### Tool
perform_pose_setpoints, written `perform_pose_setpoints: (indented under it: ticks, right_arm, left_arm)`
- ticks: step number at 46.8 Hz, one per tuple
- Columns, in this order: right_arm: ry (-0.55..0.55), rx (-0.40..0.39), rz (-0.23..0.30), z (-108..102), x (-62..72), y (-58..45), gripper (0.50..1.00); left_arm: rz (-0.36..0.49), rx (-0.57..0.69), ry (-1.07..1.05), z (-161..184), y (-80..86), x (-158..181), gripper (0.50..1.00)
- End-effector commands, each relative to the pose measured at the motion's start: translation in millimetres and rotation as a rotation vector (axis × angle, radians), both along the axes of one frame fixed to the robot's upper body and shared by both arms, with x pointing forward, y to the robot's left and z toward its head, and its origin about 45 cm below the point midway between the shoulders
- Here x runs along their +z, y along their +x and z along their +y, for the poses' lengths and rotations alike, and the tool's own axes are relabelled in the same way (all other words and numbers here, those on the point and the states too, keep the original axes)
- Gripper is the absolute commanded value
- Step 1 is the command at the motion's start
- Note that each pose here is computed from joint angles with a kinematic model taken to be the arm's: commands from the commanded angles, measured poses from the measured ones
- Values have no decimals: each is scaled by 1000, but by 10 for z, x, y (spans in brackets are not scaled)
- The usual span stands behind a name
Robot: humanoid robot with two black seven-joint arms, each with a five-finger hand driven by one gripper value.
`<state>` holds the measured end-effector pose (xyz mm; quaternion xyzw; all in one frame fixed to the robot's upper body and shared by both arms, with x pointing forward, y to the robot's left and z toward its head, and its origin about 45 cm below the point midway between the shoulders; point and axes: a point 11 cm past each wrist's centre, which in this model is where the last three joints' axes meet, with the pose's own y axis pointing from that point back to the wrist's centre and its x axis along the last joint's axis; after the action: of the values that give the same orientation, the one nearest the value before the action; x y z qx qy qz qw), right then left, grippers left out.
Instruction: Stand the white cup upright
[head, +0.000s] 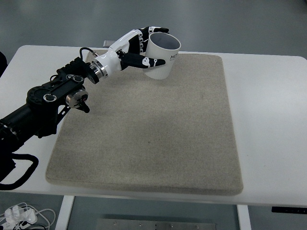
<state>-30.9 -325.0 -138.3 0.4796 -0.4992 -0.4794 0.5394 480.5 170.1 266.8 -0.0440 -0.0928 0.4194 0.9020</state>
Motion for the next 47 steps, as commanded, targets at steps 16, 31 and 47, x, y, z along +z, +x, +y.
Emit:
perform_pose_setpoints:
  ticks: [16, 31, 47]
  right_arm:
    - [-1, 0, 1, -3, 0, -1, 952]
    - [-1, 0, 0, -3, 0, 0, 952]
    - [-1, 0, 0, -3, 0, 0, 952]
  left_arm:
    - [11, 84, 67, 139, -28, -344, 500]
    - [11, 121, 173, 85, -100, -606, 500]
    - [31, 143, 183, 27, -183, -785, 619]
